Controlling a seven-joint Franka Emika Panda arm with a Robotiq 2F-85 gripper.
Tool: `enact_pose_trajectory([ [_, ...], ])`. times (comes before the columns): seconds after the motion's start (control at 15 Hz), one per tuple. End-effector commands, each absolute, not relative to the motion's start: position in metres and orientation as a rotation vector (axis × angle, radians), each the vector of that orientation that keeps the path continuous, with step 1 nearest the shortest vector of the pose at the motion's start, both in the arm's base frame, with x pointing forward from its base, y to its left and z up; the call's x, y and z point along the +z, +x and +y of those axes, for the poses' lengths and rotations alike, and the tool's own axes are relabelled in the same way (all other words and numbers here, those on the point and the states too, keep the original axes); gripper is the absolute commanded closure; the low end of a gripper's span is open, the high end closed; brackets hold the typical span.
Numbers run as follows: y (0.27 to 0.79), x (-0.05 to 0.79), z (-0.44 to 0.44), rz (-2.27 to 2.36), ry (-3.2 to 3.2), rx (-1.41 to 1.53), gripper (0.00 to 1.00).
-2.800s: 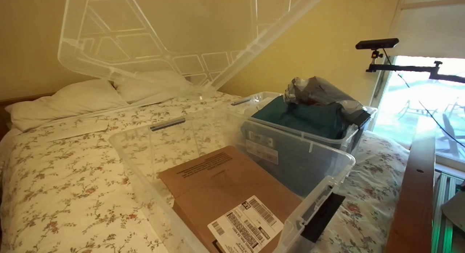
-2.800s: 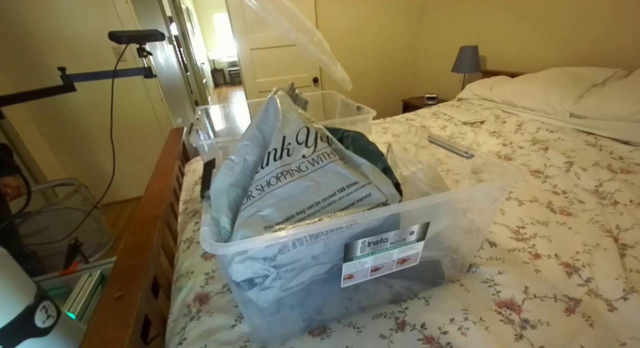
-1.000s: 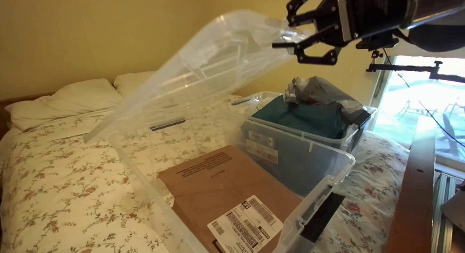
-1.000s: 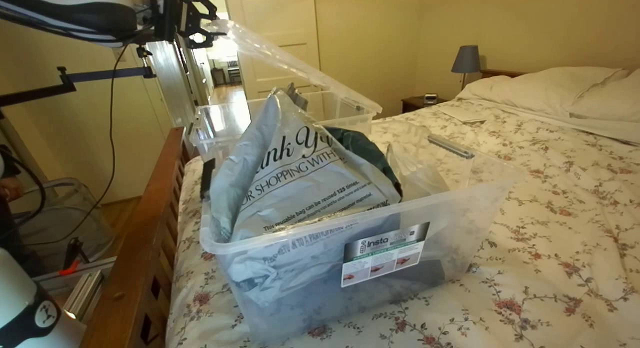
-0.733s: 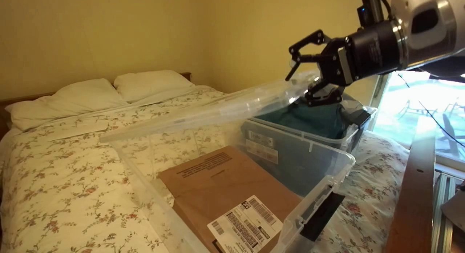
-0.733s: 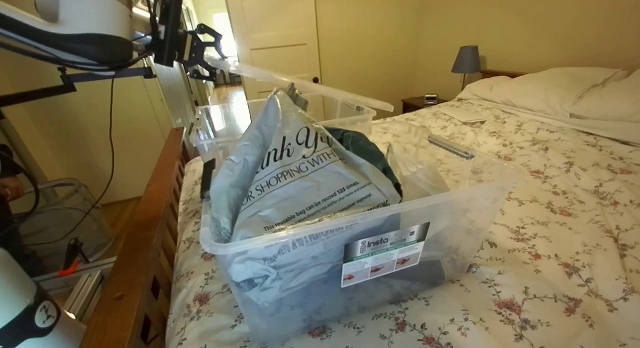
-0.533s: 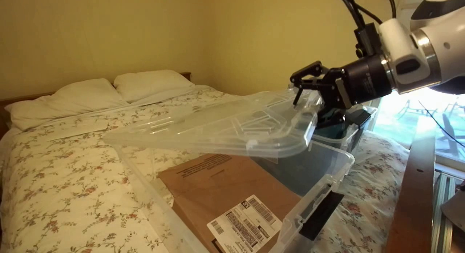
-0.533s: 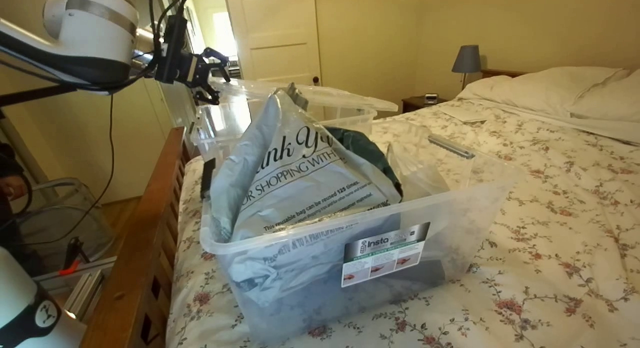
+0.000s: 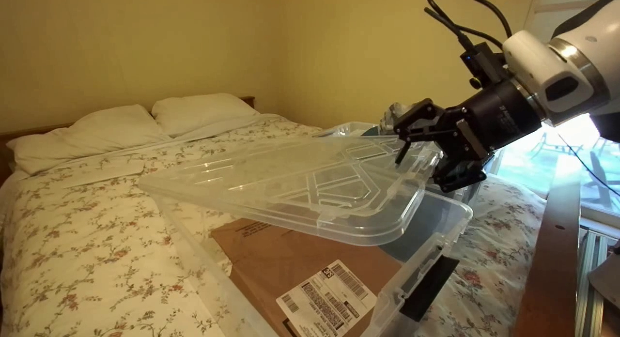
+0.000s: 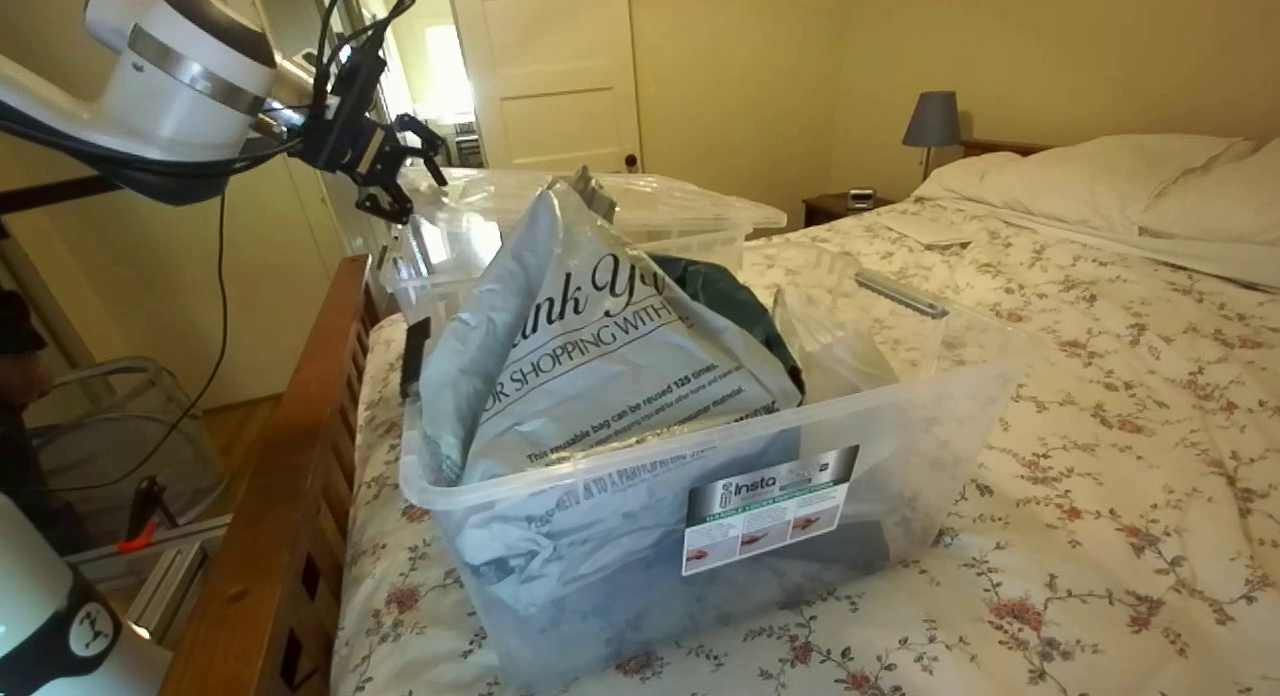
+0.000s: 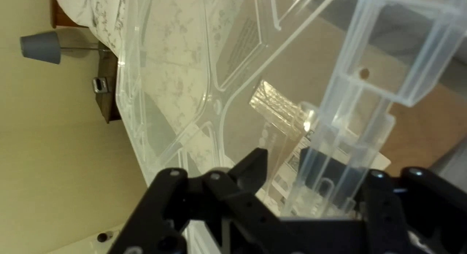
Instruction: Push the grey plastic bag down in the container on the right and close the container on the left with the clear lid
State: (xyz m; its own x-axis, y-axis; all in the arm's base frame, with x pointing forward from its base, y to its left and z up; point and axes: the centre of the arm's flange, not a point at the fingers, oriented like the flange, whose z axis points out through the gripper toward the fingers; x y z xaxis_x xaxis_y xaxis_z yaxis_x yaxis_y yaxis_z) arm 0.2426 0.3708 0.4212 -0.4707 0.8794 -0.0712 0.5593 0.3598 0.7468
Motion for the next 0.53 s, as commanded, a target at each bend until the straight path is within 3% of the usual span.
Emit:
enact_pose_trajectory([
  [0.0,0.225,0.452,0.36,2.274,1.341,0.801,0.34],
  [0.33,0.212,0.468,0.351,2.374,1.47,0.649,0.02],
  [0.47,0.208,0.492,0.342,2.351,1.509,0.688,0.0],
])
